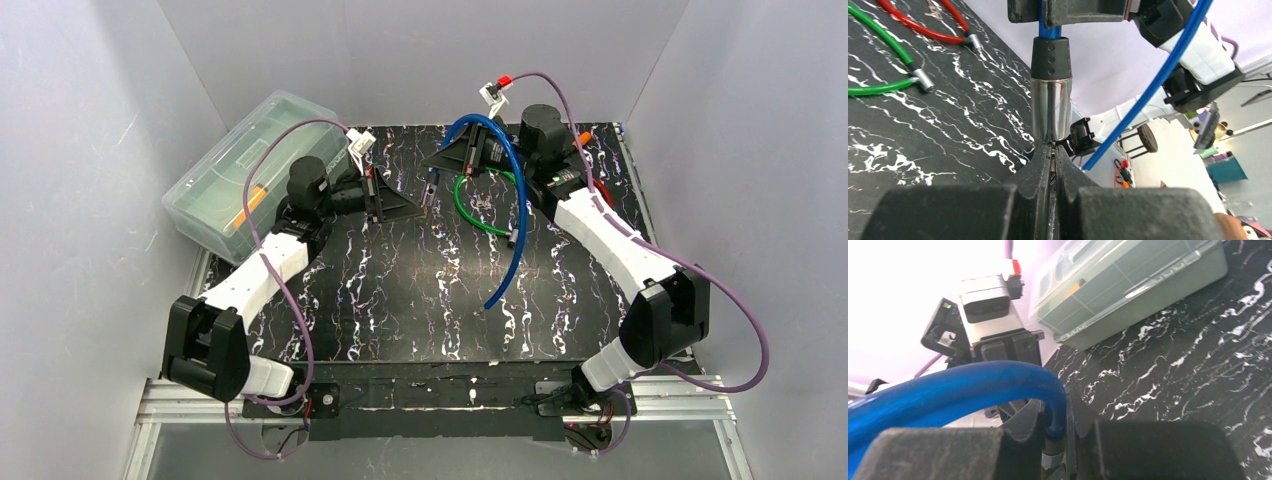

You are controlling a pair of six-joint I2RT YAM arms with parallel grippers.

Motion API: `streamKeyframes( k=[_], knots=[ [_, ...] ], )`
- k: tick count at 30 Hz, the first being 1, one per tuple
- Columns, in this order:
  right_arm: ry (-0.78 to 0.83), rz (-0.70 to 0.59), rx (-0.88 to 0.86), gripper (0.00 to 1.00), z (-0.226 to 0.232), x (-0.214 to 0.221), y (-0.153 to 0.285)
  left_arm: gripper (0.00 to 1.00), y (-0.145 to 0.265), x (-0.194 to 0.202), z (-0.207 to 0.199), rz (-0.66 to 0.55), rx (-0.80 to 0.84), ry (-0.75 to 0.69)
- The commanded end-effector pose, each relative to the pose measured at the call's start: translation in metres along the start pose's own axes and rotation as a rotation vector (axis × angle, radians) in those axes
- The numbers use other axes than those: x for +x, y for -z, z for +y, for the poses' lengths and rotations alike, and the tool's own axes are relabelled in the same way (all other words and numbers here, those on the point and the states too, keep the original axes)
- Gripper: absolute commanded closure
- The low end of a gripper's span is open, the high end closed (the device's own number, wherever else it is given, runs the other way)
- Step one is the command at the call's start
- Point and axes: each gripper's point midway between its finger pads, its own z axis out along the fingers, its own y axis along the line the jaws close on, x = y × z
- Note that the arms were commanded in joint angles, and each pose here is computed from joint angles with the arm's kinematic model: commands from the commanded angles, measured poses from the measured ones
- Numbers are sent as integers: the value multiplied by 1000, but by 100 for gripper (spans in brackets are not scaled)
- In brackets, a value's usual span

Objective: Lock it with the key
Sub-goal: Lock the lock.

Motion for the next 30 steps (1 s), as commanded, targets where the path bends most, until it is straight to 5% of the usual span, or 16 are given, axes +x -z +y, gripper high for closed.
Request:
streamKeyframes(
  k=[1, 14, 20, 24, 30],
  knots=[
    [51, -65, 39, 99, 10, -21, 5, 100, 3, -12, -8, -49, -50, -88],
    [-25, -67, 192, 99, -28, -13, 3, 98, 23, 3, 35, 51, -437, -234],
    [-45, -50, 286, 99, -50, -2, 7, 44, 42, 0, 21, 78, -492, -335],
    [-23, -52, 321, 99, -56, -3, 10, 31, 49, -7, -11, 70, -414, -451],
    [-9, -51, 375, 99, -67, -3, 13, 29, 24, 27, -51, 183, -168, -418]
  ],
)
